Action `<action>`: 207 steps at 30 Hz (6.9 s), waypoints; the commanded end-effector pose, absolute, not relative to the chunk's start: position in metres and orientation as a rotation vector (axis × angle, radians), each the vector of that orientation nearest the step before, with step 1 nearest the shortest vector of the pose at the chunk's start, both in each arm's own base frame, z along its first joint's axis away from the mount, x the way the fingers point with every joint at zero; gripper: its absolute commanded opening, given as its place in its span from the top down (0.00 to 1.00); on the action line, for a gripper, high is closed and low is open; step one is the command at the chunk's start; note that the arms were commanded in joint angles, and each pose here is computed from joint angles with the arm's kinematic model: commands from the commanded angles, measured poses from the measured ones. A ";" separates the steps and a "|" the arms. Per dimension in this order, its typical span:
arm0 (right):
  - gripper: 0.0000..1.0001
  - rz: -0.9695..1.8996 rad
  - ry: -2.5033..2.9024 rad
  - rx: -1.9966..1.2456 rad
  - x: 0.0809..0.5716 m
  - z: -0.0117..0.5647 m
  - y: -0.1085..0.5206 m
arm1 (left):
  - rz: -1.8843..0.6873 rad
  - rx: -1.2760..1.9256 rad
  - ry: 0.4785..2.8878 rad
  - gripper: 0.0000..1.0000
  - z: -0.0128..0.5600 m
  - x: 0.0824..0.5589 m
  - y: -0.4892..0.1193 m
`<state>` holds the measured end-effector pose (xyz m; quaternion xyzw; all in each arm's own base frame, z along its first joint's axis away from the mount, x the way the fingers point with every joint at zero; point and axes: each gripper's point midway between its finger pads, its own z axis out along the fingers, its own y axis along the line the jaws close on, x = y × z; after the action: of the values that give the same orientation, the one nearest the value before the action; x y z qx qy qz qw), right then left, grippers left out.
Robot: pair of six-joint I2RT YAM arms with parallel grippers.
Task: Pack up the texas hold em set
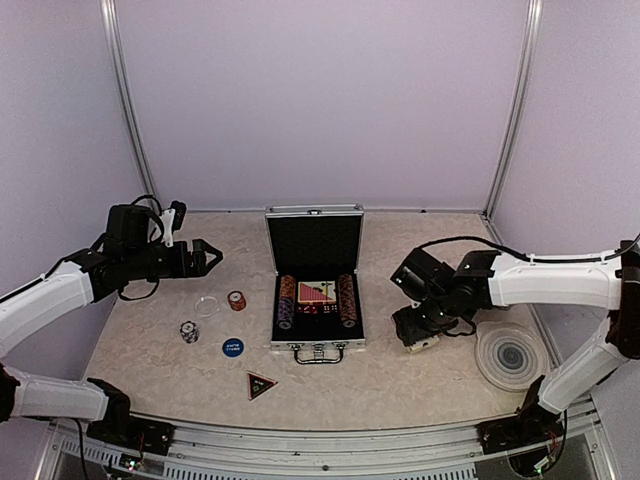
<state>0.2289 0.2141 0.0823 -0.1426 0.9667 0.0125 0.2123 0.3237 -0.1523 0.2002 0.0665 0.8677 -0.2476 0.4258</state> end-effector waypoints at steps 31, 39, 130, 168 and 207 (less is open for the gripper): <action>0.35 0.098 2.008 -1.585 0.280 0.119 0.425 | -0.594 0.170 2.118 0.01 0.216 0.325 -0.150; 0.34 0.076 1.968 -1.687 0.273 0.105 0.429 | -0.591 0.167 2.117 0.01 0.216 0.325 -0.149; 0.59 -0.108 2.149 -1.553 0.301 0.014 0.404 | -0.596 0.159 2.124 0.01 0.214 0.327 -0.147; 0.54 -0.258 2.136 -1.431 0.331 0.021 0.394 | -0.597 0.164 2.123 0.01 0.214 0.327 -0.148; 0.54 -0.086 2.210 -1.460 0.305 0.023 0.394 | -0.605 0.158 2.131 0.01 0.211 0.328 -0.147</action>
<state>0.3181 0.4057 0.0535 -0.5240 0.7991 -0.0281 0.2934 0.3251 -0.1472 0.2040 0.0605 0.8657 -0.2412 0.4343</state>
